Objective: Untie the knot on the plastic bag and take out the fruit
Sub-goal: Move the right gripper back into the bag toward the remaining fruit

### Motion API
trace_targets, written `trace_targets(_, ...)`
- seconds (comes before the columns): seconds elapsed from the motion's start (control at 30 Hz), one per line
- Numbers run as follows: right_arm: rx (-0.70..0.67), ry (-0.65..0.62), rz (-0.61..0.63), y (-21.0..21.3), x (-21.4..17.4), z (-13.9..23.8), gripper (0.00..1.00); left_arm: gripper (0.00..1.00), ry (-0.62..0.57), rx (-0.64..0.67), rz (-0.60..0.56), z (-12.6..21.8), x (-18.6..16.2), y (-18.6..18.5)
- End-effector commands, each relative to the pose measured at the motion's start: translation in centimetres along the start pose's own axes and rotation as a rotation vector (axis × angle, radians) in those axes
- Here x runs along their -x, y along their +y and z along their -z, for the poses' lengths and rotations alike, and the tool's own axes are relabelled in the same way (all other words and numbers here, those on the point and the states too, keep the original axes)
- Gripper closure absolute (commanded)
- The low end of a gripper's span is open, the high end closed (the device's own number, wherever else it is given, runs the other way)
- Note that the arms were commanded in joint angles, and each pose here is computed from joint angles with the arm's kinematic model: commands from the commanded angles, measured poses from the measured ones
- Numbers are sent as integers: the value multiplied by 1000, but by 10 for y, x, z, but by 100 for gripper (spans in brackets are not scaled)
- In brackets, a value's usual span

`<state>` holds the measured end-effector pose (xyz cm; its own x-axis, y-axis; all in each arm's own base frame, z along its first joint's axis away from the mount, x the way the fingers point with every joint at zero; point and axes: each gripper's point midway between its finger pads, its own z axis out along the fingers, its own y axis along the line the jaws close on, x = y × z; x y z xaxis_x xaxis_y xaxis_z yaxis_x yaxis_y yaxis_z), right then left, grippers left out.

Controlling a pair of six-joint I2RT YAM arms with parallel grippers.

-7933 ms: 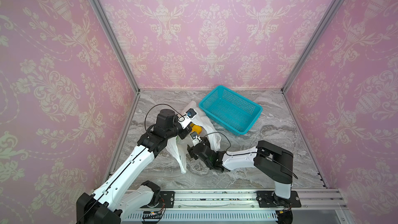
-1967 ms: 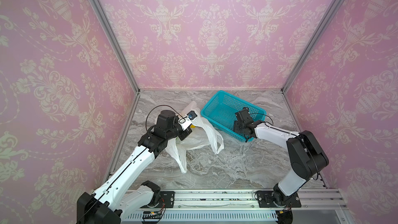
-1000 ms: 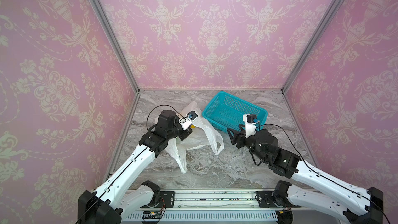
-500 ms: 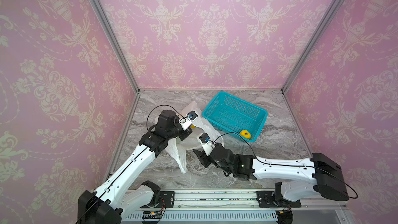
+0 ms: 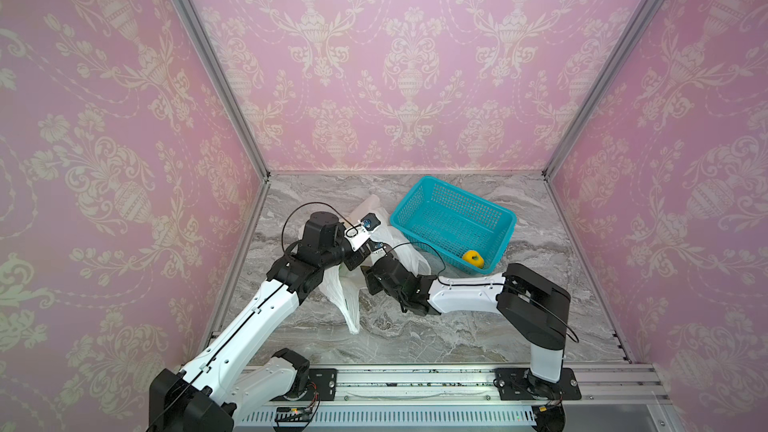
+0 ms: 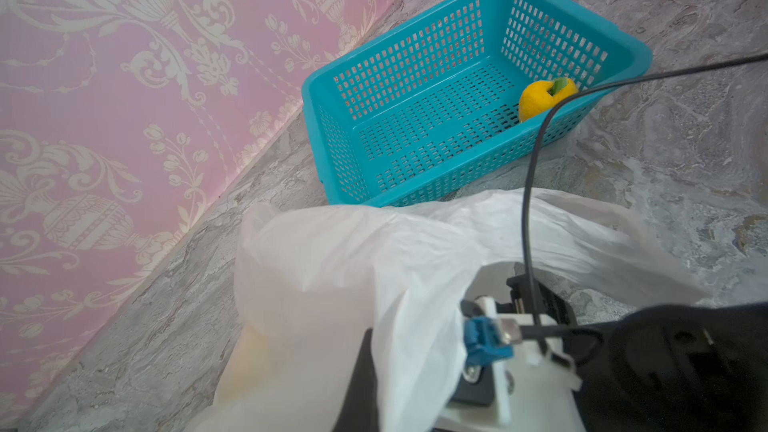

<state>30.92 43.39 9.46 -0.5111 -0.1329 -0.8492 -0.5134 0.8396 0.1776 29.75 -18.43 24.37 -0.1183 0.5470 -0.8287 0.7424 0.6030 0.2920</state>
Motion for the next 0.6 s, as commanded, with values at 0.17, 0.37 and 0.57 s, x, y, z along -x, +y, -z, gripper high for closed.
trace_targets(0.17, 26, 42, -68, 29, -1, -33, 48, 100, -30, -33, -9, 6, 7, -9)
trace_targets(0.37, 65, 86, -36, 64, -26, -29, 11, 100, -28, -30, -11, 6, 7, -9)
trace_targets(0.57, 21, 133, -6, 72, -32, -29, 0, 100, -23, -31, -11, 6, 5, -9)
